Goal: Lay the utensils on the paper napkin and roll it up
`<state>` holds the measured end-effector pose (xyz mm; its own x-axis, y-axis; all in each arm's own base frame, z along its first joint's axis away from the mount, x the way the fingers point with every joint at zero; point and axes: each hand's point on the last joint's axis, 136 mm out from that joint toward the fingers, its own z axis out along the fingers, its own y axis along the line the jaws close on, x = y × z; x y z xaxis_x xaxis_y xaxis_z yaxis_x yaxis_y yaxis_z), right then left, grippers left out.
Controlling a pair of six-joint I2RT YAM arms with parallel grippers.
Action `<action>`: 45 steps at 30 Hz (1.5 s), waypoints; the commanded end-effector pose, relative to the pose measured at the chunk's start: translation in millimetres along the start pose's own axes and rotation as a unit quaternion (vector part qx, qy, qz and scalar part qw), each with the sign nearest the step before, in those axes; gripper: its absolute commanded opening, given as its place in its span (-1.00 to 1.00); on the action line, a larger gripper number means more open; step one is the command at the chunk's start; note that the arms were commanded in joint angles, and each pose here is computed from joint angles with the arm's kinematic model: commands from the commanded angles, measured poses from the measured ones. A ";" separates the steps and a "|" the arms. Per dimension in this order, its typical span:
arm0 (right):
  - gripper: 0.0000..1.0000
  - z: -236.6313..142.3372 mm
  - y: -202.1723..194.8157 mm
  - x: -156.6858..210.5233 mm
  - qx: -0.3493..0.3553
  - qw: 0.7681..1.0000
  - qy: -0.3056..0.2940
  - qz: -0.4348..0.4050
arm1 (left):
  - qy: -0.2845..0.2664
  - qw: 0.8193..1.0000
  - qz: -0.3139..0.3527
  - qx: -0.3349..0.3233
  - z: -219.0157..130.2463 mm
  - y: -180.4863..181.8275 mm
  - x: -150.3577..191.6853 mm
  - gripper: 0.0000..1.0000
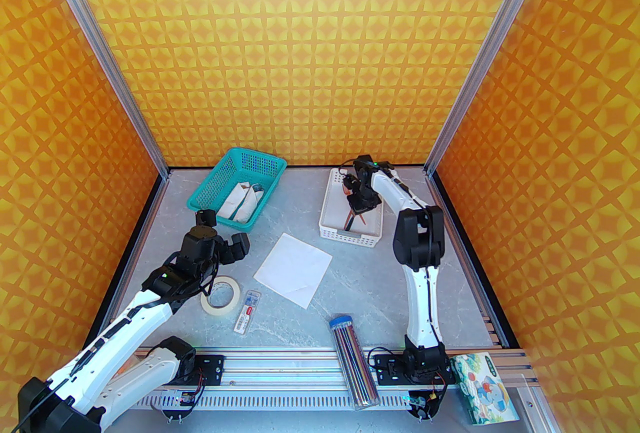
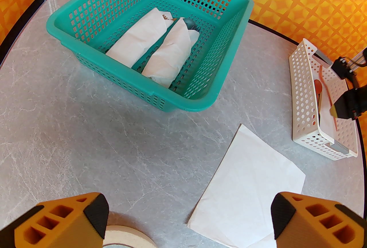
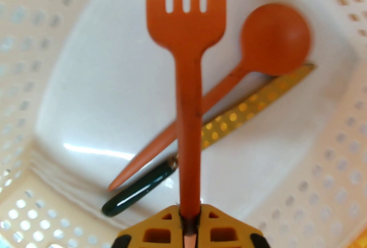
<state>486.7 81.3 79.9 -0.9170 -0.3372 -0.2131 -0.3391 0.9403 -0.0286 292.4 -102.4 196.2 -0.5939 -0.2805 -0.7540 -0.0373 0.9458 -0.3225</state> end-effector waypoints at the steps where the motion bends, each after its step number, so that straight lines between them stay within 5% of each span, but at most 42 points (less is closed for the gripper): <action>1: -0.84 -33.9 6.1 -11.0 -0.010 0.998 -0.048 0.033 | -0.017 1.000 -0.007 -0.004 -9.1 2.0 -11.9 0.98; 24: -0.85 -145.7 113.0 62.9 -0.170 0.968 -0.136 0.128 | -0.047 0.999 0.008 -0.001 -20.4 8.8 -21.1 0.98; 45: -0.84 -93.4 267.2 98.6 -0.201 0.972 -0.071 0.101 | -0.076 0.997 0.015 -0.013 -36.2 26.2 -24.5 0.98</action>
<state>281.5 283.0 160.5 -0.9345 -0.1496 -0.3229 -0.2816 0.8657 0.4138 280.1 -72.6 232.1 -0.4650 -0.2930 -0.8354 -0.0260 0.9478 -0.3179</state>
